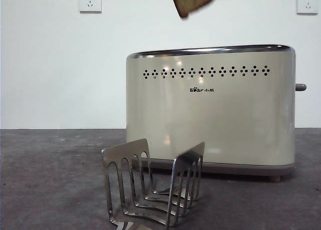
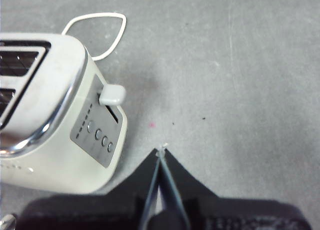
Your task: Pick up a slice of bread from the rack,put the bread on the toaster,press the button
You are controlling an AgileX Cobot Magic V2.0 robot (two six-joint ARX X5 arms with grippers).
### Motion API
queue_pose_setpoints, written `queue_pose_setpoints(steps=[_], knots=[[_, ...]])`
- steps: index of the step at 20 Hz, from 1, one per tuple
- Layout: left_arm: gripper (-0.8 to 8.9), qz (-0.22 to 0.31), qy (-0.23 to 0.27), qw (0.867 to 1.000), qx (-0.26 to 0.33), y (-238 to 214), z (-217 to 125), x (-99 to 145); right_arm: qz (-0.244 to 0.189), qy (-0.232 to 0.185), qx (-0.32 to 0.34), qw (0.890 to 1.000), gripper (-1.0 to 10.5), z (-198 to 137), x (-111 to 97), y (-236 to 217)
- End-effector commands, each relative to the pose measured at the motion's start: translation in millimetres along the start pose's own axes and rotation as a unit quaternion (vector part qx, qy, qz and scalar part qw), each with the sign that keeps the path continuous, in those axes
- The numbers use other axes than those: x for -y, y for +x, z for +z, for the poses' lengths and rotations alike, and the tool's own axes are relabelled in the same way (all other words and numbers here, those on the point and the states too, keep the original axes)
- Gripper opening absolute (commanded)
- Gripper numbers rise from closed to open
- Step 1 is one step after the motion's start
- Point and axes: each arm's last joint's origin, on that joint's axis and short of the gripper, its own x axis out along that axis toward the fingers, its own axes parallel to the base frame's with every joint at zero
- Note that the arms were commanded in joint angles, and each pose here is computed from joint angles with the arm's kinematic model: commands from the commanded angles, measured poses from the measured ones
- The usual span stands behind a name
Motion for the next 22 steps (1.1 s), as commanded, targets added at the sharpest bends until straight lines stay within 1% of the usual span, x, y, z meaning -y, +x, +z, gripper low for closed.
queue_pose_setpoints(steps=[1, 4, 7, 11, 18, 22], knots=[[-0.10, -0.020, -0.004, 1.000, 0.006, 15, -11, -3, 0.001, -0.001, -0.001, 1.000, 0.0, 0, 0, -1], [-0.10, -0.040, -0.018, 0.999, -0.002, 31, -22, -6, 0.001, -0.001, -0.002, 1.000, 0.0, -1, 0, -1], [-0.10, -0.067, -0.035, 0.997, 0.016, 40, -27, -5, 0.001, -0.001, -0.002, 1.000, 0.0, -1, 0, -1], [-0.10, -0.073, -0.046, 0.996, 0.011, 43, -30, -5, 0.001, -0.001, -0.002, 1.000, 0.0, -1, 0, -1], [-0.10, -0.100, -0.061, 0.993, -0.011, 70, -40, -4, 0.000, -0.002, -0.008, 1.000, 0.0, -2, 0, -1], [-0.10, -0.100, -0.071, 0.991, -0.049, 88, -46, -4, -0.001, -0.002, -0.015, 1.000, 0.0, -3, 0, -1]])
